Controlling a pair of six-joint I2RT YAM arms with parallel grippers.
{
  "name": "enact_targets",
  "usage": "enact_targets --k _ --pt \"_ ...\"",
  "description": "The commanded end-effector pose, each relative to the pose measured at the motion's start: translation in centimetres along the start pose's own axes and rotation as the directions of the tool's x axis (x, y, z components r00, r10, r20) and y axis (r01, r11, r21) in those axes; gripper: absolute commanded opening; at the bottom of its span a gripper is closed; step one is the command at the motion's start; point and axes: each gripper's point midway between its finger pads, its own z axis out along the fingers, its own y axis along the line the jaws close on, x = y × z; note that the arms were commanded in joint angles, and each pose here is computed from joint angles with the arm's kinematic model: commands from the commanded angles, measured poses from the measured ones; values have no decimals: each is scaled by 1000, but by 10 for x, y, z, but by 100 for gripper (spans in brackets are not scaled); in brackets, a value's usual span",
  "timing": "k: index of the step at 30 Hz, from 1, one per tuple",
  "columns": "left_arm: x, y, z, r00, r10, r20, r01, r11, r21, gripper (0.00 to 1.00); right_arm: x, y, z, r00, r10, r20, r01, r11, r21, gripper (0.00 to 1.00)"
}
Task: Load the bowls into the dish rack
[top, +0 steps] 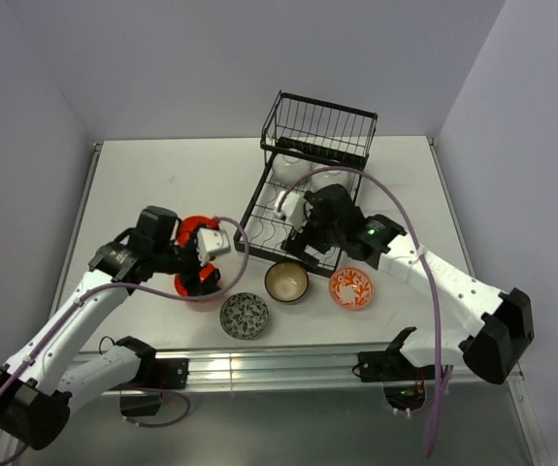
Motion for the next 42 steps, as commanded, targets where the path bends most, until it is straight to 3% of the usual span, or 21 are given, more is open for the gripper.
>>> enact_targets --k 1,5,12,17,25,34,42 --pt "15 -27 10 989 129 -69 -123 989 87 88 10 8 -23 979 203 19 -199 974 -111 100" --pt "31 -46 23 976 165 -139 -144 978 149 82 35 -24 -37 935 356 1 -356 934 -43 100" --pt "52 -69 33 912 364 -189 -306 910 279 78 46 -51 -57 882 470 26 -470 883 -6 100" --pt "62 -92 44 874 441 -205 -347 860 375 69 41 -62 -62 870 491 37 -492 871 6 100" --pt "77 -106 50 822 525 -222 -403 811 424 66 39 -78 -68 834 549 53 -549 836 -6 100" --pt "88 -97 77 770 576 -274 -465 801 377 60 40 -80 -66 833 551 38 -551 834 -15 100" --pt "91 -92 89 759 581 -293 -474 803 363 50 41 -79 -62 833 553 32 -553 833 -23 100"
